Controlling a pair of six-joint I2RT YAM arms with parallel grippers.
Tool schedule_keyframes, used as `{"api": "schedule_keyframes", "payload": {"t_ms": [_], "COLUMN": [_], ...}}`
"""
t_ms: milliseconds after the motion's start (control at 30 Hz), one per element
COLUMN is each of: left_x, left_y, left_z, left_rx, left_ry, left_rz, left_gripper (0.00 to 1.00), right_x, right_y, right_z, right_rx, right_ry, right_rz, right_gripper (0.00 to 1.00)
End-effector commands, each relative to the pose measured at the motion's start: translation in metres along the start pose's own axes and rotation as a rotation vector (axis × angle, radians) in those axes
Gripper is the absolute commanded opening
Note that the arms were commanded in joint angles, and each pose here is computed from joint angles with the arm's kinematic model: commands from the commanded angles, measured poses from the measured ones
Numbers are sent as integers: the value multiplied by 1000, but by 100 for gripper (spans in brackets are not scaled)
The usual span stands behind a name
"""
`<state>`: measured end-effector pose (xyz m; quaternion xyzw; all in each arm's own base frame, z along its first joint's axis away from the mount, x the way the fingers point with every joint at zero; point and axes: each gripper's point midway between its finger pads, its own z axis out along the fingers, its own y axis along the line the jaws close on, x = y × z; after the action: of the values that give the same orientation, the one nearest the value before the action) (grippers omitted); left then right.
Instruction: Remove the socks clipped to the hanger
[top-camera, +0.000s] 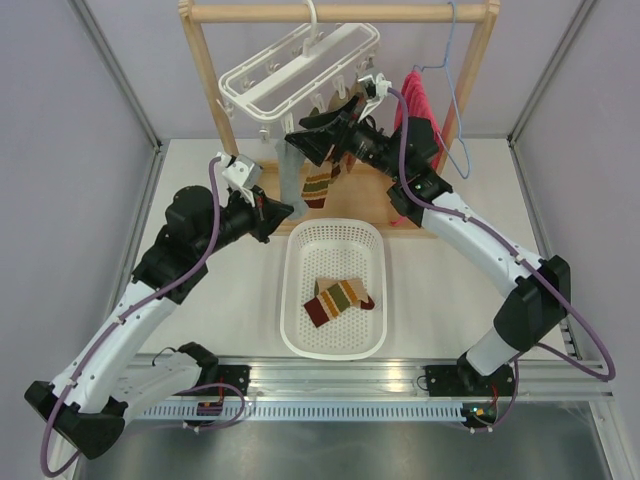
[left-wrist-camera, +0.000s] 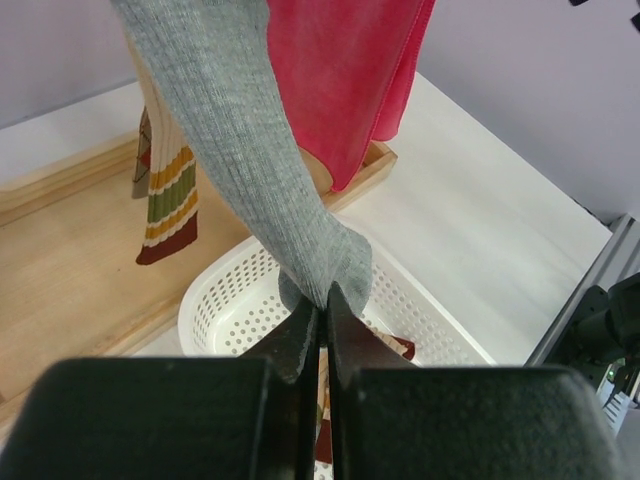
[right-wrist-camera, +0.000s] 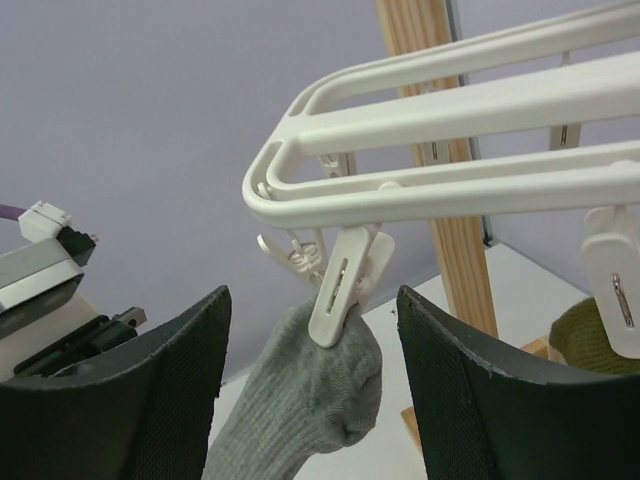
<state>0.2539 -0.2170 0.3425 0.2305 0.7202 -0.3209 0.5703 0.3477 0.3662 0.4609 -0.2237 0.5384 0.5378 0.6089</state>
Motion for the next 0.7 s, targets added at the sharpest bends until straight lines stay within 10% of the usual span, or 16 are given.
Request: {"api": "schedule_keyframes", "payload": {"t_ms": [0, 667], "left_x": [-9, -8], "left_y": [-8, -25], "left_z": [-4, -5], "left_rx": [53, 151], "left_ry": [-27, -32], "left_rz": [43, 38], "left_gripper": [2, 2], "right_x": [-10, -7], "right_y": [11, 5], "right_z": [3, 20], "right_rx": [-63, -165], "right_ry": [-29, -42], "right_rz": [-7, 12], "right_gripper": [72, 78]}}
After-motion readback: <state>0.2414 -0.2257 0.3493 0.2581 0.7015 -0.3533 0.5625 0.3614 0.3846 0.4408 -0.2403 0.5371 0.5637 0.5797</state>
